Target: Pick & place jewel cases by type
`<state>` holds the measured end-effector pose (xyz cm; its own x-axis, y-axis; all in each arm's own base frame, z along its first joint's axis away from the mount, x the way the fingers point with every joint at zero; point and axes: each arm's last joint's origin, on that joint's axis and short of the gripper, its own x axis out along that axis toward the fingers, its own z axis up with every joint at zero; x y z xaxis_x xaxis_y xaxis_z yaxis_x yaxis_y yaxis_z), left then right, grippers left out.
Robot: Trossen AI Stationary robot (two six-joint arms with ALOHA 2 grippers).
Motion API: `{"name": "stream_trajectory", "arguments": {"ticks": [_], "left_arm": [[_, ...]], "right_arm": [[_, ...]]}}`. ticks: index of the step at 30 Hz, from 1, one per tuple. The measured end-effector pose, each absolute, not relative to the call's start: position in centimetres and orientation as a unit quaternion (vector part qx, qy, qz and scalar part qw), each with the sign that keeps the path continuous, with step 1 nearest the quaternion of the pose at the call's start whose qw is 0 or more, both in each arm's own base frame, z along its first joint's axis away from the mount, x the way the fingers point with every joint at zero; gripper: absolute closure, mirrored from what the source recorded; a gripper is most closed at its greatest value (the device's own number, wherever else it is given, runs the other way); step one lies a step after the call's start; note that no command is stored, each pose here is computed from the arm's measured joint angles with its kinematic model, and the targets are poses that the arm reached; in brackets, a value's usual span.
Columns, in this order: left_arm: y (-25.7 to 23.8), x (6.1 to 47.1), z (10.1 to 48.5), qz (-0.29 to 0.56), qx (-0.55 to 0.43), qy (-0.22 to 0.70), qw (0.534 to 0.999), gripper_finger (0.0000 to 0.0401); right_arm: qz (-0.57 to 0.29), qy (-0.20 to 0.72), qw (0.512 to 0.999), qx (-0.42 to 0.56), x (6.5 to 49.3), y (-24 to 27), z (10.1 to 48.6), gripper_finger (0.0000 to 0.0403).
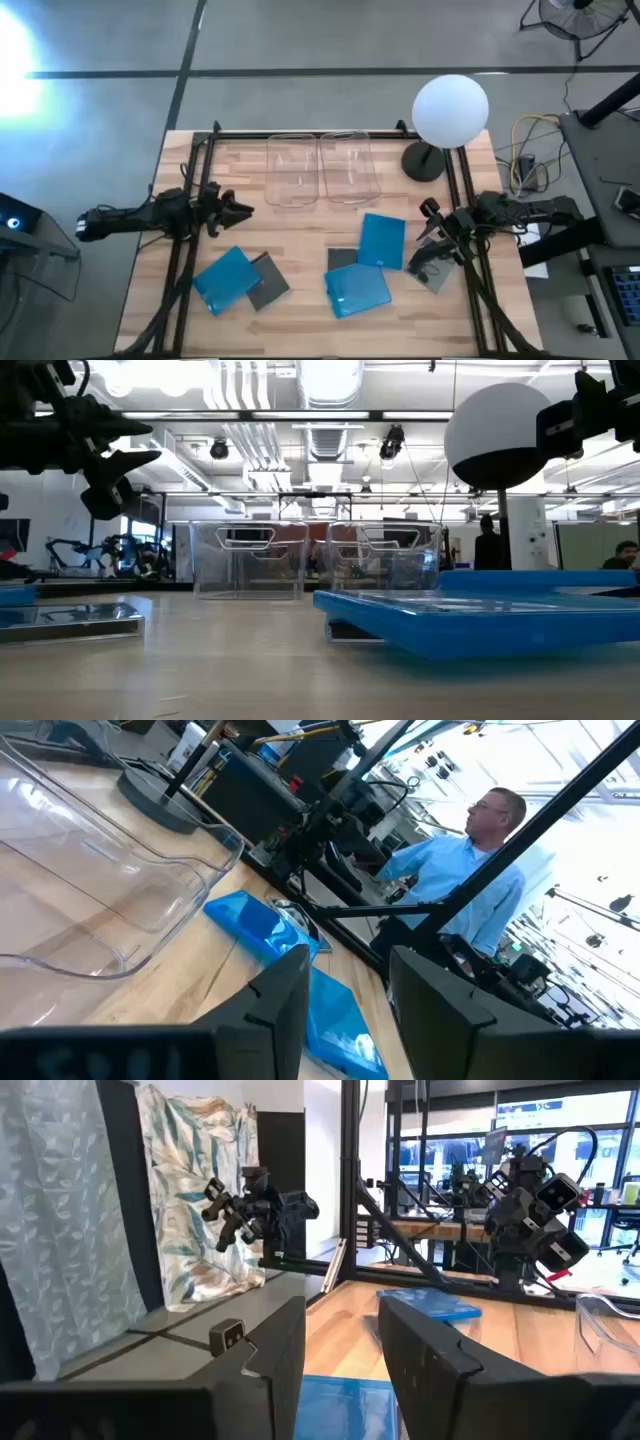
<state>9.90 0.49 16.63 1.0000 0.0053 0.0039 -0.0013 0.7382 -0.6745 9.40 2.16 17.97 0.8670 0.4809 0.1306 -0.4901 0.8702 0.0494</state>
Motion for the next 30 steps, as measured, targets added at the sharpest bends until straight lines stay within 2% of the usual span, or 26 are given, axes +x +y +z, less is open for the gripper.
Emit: {"name": "stream_trajectory", "arguments": {"ticks": [30], "left_arm": [[0.49, 9.9, 16.63, 0.002, -0.362, -0.003, 0.932, 0.0277]], "right_arm": [[0.251, -0.057, 0.965, 0.04, 9.39, 2.16, 17.98, 0.0268]]}}
